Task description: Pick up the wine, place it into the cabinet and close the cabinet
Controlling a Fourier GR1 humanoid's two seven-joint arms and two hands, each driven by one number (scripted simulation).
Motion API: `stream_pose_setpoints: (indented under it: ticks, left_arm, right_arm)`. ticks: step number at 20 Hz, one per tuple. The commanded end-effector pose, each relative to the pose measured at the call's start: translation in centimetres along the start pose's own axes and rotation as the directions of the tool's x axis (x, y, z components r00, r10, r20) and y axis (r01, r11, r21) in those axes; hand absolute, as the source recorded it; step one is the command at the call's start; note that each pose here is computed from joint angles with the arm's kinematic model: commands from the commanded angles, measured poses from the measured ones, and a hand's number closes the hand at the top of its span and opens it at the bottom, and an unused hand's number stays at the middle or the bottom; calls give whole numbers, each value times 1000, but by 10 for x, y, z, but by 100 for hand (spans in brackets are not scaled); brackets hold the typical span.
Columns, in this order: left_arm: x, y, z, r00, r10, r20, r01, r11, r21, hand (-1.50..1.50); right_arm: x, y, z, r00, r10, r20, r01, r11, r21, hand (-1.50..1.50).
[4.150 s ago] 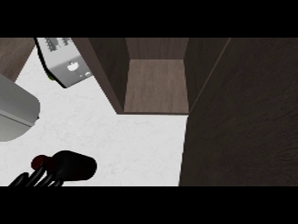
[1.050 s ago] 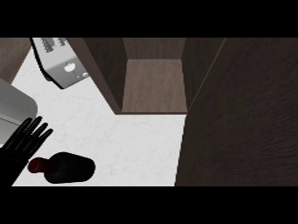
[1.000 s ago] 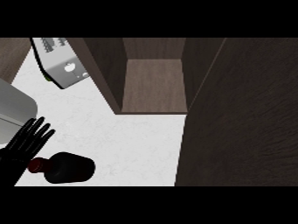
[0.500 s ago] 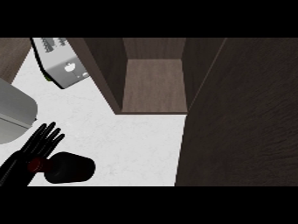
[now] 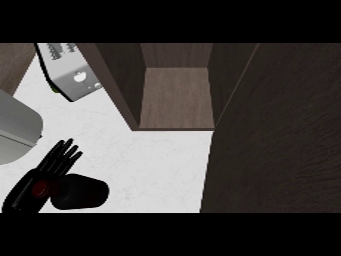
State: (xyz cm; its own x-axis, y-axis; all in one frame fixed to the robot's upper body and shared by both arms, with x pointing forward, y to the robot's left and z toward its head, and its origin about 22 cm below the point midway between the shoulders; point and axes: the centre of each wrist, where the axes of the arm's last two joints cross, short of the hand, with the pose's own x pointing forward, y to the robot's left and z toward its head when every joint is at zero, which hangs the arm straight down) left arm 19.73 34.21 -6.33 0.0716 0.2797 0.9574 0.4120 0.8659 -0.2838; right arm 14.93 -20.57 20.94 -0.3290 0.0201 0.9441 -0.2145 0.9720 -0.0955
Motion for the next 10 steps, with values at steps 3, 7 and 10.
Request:
stream_pose_setpoints:
  ticks: [3,7,10]
  left_arm:
    - [-11,-16,4,1000,5,0,-5,1000,-2,-150]
    - [-18,13,-2,999,2,-37,-2,1000,-6,-150]
    - [-31,5,-10,999,35,-42,-35,999,0,-150]
  right_arm:
    - [4,1,30,999,-28,46,27,1000,14,-150]
    - [15,4,28,998,-24,66,24,1000,11,-150]
    - [21,14,26,998,-32,63,30,999,23,-150]
